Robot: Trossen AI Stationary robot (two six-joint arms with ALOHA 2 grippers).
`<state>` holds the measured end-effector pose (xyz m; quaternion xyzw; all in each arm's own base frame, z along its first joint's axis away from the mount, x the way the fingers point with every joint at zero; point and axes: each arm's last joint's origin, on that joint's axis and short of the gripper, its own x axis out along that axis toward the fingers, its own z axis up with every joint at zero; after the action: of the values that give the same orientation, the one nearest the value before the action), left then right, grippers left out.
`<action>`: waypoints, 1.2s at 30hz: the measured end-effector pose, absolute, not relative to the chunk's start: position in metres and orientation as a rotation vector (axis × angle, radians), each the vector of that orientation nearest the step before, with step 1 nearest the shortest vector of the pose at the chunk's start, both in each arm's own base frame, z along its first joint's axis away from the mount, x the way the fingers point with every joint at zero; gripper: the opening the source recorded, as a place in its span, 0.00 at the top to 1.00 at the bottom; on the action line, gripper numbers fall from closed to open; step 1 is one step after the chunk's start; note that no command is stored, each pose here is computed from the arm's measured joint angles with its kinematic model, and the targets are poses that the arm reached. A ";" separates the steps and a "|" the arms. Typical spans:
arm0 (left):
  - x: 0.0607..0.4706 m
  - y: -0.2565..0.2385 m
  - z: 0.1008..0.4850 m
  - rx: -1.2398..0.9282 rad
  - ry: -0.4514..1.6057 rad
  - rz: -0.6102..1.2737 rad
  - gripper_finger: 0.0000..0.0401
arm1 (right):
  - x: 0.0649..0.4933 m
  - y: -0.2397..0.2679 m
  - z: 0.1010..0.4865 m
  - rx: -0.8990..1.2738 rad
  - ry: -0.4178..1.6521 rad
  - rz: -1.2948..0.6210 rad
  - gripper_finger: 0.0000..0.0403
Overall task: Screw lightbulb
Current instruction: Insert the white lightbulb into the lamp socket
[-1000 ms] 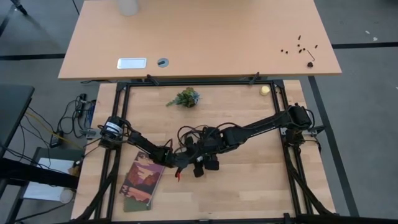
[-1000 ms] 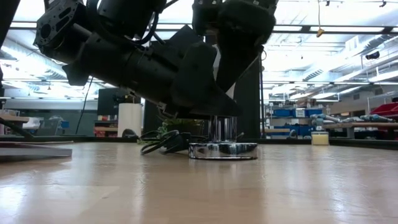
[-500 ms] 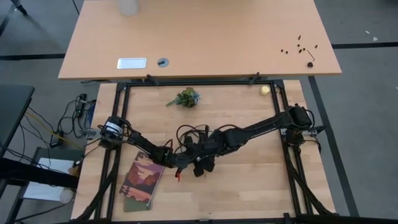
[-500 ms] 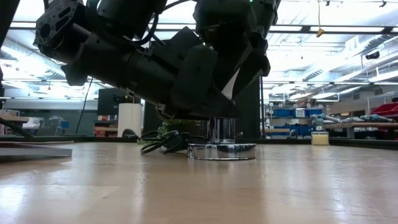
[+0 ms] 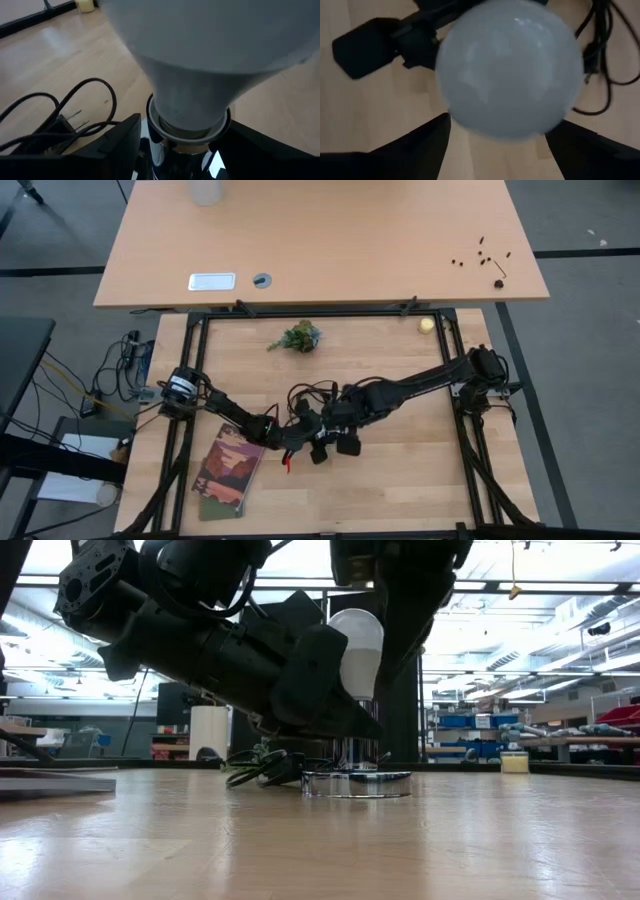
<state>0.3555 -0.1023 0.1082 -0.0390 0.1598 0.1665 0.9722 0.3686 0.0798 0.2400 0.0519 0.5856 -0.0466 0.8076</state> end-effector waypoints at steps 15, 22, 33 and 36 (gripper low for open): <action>0.355 -0.111 0.113 0.000 0.290 0.293 0.33 | 0.369 0.080 0.262 -0.617 1.217 0.417 0.16; 0.355 -0.111 0.114 0.004 0.287 0.303 0.33 | 0.370 0.080 0.263 -0.735 1.187 0.465 0.16; 0.353 -0.112 0.114 0.035 0.317 0.298 0.33 | 0.367 0.079 0.266 -0.725 1.240 0.313 0.16; 0.350 -0.114 0.118 0.058 0.343 0.292 0.33 | 0.366 0.079 0.270 -0.639 1.254 0.314 0.14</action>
<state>0.3497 -0.1139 0.1181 0.0290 0.1702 0.1449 0.9743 0.3657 0.0789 0.2699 -0.2926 0.5741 0.1439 0.7510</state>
